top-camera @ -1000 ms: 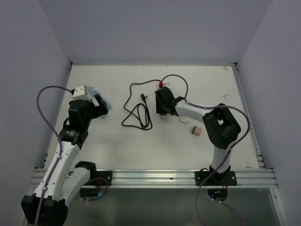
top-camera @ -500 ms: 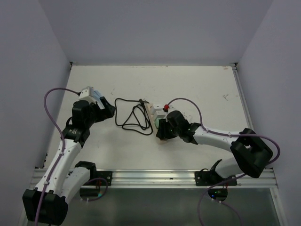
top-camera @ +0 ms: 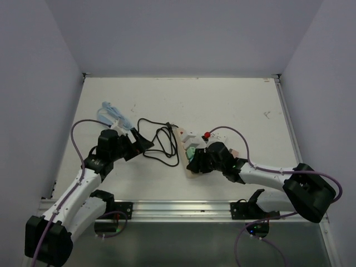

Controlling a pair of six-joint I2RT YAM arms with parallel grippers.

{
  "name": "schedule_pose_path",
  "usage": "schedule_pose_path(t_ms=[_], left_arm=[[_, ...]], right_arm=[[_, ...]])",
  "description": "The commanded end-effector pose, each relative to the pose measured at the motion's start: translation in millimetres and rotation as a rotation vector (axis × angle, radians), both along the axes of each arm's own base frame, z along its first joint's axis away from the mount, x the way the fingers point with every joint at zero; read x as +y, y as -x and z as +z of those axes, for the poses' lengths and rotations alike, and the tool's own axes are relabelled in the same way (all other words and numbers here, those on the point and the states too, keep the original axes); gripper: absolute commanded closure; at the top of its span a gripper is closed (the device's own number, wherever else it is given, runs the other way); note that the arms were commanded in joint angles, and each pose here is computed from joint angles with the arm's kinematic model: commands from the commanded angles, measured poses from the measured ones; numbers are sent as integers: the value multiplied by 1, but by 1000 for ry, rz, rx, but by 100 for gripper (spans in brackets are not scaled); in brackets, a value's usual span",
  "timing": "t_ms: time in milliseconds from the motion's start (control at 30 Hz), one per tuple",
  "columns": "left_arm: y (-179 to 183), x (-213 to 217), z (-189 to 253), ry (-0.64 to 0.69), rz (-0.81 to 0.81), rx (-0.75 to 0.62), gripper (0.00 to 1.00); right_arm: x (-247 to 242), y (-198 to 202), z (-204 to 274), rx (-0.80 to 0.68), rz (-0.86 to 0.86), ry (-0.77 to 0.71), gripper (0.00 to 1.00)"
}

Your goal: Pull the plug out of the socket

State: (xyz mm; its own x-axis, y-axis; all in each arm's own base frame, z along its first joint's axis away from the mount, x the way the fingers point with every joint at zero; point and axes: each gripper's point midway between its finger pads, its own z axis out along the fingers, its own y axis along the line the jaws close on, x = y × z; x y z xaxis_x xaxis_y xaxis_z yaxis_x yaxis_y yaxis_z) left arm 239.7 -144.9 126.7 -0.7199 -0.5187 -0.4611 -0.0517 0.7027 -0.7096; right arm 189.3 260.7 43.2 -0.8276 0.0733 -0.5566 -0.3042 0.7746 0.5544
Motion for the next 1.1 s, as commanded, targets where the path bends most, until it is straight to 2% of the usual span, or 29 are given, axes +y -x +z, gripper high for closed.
schedule_pose_path(t_ms=[0, 133, 300, 433, 600, 833, 1067], left_arm=[[2, -31, 10, 95, -37, -11, 6], [9, -51, -2, 80, -54, 15, 6], [16, -67, -15, 78, -90, 37, 6], [19, -77, -24, 78, -109, 49, 6], [28, -86, -36, 71, -133, 69, 6], [35, -86, -43, 66, -139, 68, 6], [49, -89, -50, 74, -168, 69, 6]], right_arm=[[25, -9, 39, -73, 15, -155, 100], [28, -16, 43, -85, -3, -125, 92], [20, -17, 34, -91, -14, -6, 78], [26, -13, 30, -90, 8, 39, 59], [30, -11, 28, -80, 15, 67, 49], [35, -8, 42, -86, 26, 60, 22], [20, -12, 64, -93, -55, 96, 20]])
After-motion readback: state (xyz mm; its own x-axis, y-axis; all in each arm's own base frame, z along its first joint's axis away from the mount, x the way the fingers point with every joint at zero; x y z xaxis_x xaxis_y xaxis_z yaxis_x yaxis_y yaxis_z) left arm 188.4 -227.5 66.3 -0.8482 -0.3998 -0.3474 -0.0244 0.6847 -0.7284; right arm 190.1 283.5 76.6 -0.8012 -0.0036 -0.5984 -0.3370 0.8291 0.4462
